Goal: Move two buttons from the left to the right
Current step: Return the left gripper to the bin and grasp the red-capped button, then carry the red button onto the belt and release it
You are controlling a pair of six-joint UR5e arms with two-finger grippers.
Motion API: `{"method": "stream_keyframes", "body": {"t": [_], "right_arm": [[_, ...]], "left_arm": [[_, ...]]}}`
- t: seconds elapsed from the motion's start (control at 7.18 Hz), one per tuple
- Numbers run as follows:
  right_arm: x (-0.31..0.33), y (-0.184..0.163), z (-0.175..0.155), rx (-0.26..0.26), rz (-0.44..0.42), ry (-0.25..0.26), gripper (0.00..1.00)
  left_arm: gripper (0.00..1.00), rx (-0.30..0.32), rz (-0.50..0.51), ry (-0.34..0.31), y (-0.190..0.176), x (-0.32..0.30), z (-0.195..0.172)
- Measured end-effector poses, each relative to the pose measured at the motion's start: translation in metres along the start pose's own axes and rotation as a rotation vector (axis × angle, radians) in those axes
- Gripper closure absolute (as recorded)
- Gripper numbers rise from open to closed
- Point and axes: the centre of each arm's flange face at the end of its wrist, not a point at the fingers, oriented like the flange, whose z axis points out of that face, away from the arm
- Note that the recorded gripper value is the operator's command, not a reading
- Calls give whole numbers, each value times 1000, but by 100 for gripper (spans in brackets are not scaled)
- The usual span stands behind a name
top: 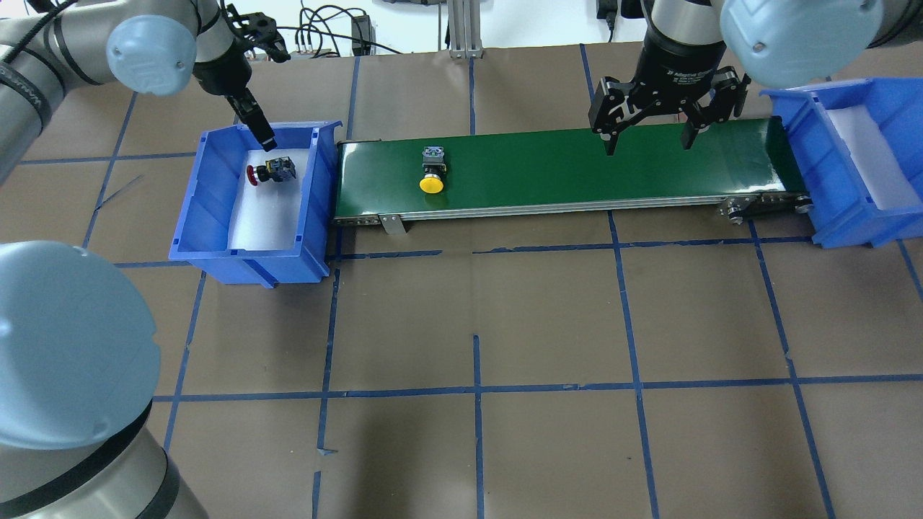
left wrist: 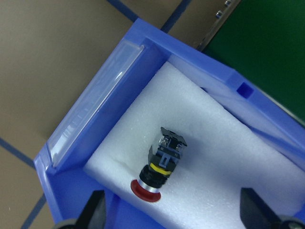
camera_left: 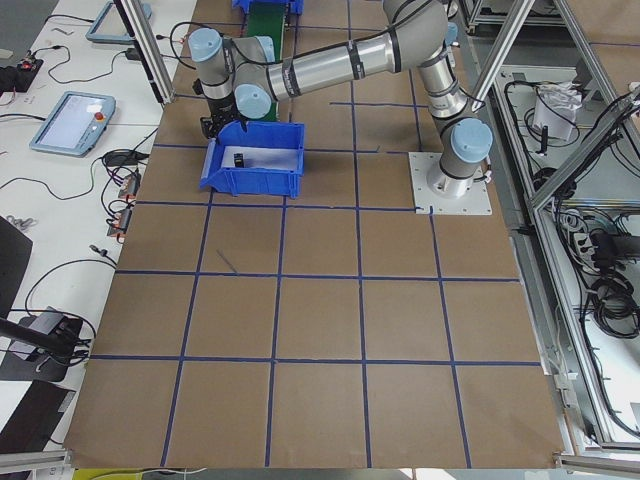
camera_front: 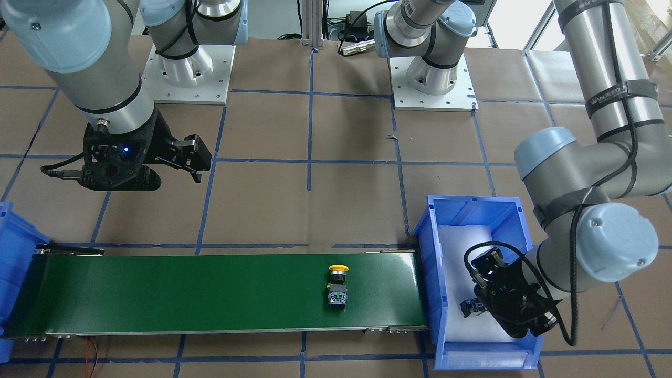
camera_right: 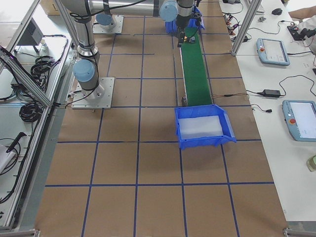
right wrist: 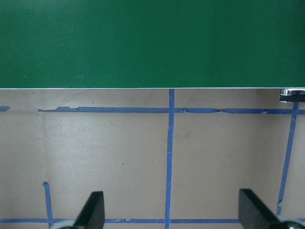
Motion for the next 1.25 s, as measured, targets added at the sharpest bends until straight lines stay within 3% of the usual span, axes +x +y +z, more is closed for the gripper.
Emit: {"method": "stream_keyframes", "body": {"t": [0.28,0.56,0.7,0.84,1.11,1.25], "right_arm": [[-1,-8,8,4,3,-2,0],[-1,-10,11,0,6,-3,0],[-1,-10,12,-1,7,-3,0],[-1,-10,12,-2,7,-4,0],[-1,-10,12,-2,7,-5,0],[-1,-10,12,-3,6,-5,0]], "left_arm": [[2,-11,130,29,-3,-9,41],[48,-37,158,82,-2,3,75],[79,-41,159,91,0,6,83],[97,-40,160,84,1,6,84],[98,-31,151,59,2,7,69],[98,-20,95,37,3,11,48]]}}
